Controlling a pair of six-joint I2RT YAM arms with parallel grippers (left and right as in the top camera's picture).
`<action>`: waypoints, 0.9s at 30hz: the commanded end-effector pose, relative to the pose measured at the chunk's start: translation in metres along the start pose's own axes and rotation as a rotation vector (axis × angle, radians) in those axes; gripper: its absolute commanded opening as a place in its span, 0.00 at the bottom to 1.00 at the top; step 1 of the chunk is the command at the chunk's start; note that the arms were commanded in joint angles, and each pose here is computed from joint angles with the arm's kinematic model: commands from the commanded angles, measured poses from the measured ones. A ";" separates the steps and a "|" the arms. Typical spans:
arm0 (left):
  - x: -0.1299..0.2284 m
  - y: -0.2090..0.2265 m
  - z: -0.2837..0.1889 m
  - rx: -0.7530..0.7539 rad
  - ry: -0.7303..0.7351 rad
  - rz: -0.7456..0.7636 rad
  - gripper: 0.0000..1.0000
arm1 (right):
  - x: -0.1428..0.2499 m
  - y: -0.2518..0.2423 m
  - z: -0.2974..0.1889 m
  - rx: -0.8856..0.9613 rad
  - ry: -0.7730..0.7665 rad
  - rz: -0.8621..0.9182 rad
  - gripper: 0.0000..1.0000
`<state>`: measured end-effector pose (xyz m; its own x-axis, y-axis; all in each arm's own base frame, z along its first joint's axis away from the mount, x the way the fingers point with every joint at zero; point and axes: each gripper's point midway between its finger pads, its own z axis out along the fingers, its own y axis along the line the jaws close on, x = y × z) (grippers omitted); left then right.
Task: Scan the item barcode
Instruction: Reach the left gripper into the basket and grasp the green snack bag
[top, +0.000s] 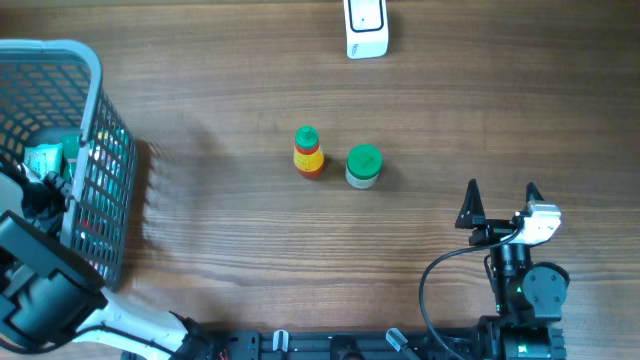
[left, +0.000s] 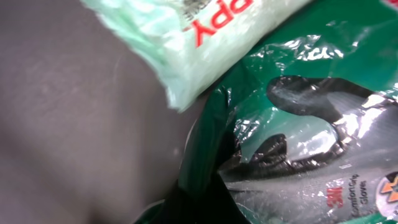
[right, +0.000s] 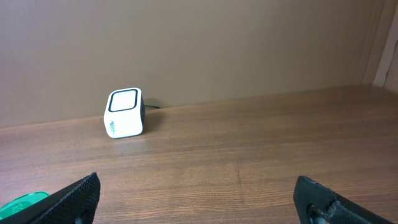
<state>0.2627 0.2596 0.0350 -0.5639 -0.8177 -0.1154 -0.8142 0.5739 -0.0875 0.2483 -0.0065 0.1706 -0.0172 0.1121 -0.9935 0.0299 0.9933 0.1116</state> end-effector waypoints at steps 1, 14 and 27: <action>-0.022 -0.006 -0.058 0.021 -0.133 0.005 0.04 | -0.001 -0.003 0.000 0.016 -0.004 -0.007 1.00; -0.030 -0.055 -0.357 0.344 -0.836 -0.014 0.04 | -0.001 -0.003 0.000 0.016 -0.004 -0.007 1.00; 0.148 -0.109 -0.426 0.797 -0.713 0.131 0.04 | -0.001 -0.003 0.000 0.016 -0.004 -0.007 0.99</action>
<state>0.2082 0.0778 0.4601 -0.1464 -0.6197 -0.7711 -0.3255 0.7663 -0.5540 0.2483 -0.0065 0.1706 -0.0172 0.1106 -0.9937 0.0299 0.9935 0.1101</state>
